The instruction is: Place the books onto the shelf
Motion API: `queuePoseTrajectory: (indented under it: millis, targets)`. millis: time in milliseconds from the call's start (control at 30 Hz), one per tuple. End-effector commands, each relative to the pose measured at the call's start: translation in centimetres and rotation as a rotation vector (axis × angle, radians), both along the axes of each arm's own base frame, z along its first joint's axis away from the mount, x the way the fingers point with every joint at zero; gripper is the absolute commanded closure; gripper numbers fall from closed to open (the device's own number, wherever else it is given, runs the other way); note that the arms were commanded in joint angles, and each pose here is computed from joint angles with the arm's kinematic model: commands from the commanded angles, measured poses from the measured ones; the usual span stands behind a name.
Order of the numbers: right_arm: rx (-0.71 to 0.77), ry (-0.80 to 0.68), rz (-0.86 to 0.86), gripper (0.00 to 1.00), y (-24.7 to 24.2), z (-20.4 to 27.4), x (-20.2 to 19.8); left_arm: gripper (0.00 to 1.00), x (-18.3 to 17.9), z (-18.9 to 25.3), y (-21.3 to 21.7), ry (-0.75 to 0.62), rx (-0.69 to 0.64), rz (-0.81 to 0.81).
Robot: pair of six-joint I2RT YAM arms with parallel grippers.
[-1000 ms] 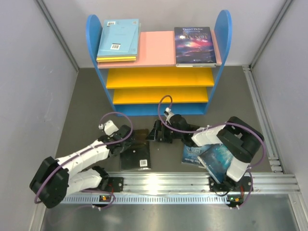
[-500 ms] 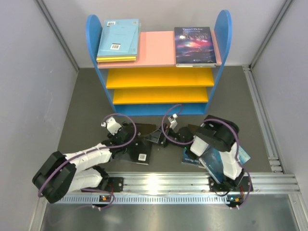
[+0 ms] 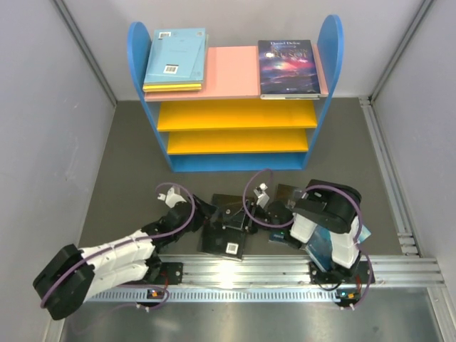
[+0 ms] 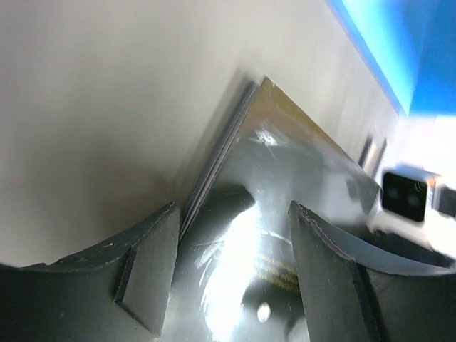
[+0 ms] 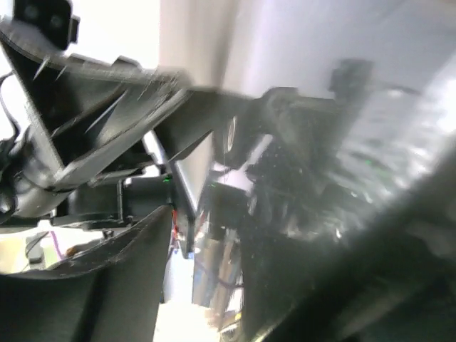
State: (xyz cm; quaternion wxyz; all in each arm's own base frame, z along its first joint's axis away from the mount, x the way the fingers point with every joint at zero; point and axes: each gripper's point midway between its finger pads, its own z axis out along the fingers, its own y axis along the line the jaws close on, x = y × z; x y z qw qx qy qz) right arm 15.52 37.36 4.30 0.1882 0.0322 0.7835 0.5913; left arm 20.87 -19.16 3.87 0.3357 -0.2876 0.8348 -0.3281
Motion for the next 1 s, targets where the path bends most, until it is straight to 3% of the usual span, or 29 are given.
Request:
queuePoseTrajectory:
  millis: [0, 33, 100, 133, 167, 267, 400, 433, 500, 533, 767, 967]
  targets:
    - [-0.019, -0.063, -0.080, 0.50, -1.0, 0.8, 0.8, 0.32, -5.1, -3.3, 0.3, 0.197, 0.010, -0.108]
    - [-0.032, -0.069, -0.090, 0.64, -1.8, 0.9, 0.6, 0.32, -5.5, -3.6, 0.8, 0.212, 0.029, -0.103]
    - [-0.098, -0.057, -0.117, 0.81, -2.8, -0.2, 0.6, 0.29, -5.5, -3.1, 0.9, 0.189, 0.025, -0.106]
    - [-0.098, -0.074, -0.122, 0.96, -3.1, 0.5, 0.6, 0.27, -5.4, -2.9, 1.0, 0.176, 0.029, -0.113]
    - [-0.129, -0.067, -0.124, 1.00, -3.6, 0.1, 0.5, 0.21, -5.2, -2.2, 0.8, 0.150, 0.017, -0.120]
    - [-0.125, -0.097, -0.126, 1.00, -4.3, 1.7, 0.2, 0.13, -4.8, -0.7, 0.4, 0.079, 0.016, -0.166]
    - [-0.141, -0.154, -0.128, 1.00, -5.2, 4.6, 0.1, 0.11, -4.6, 2.3, -1.0, -0.026, -0.021, -0.254]
    - [-0.093, -0.203, -0.137, 1.00, -5.1, 7.6, 0.3, 0.11, -4.6, 2.8, -1.2, -0.053, -0.026, -0.275]
    - [-0.139, -0.210, -0.133, 1.00, -5.9, 8.0, 0.1, 0.10, -4.6, 4.5, -1.8, -0.122, -0.078, -0.309]
    - [-0.089, -0.243, -0.141, 1.00, -6.0, 10.5, 0.1, 0.10, -4.6, 5.8, -2.4, -0.166, -0.122, -0.331]
    - [-0.007, -0.262, -0.090, 1.00, -6.0, 14.7, -1.2, 0.11, -6.5, 11.8, -4.3, -0.404, -0.407, -0.452]
    - [0.124, -0.274, -0.048, 1.00, -5.3, 17.4, -2.1, 0.13, -7.5, 12.3, -4.9, -0.425, -0.431, -0.527]
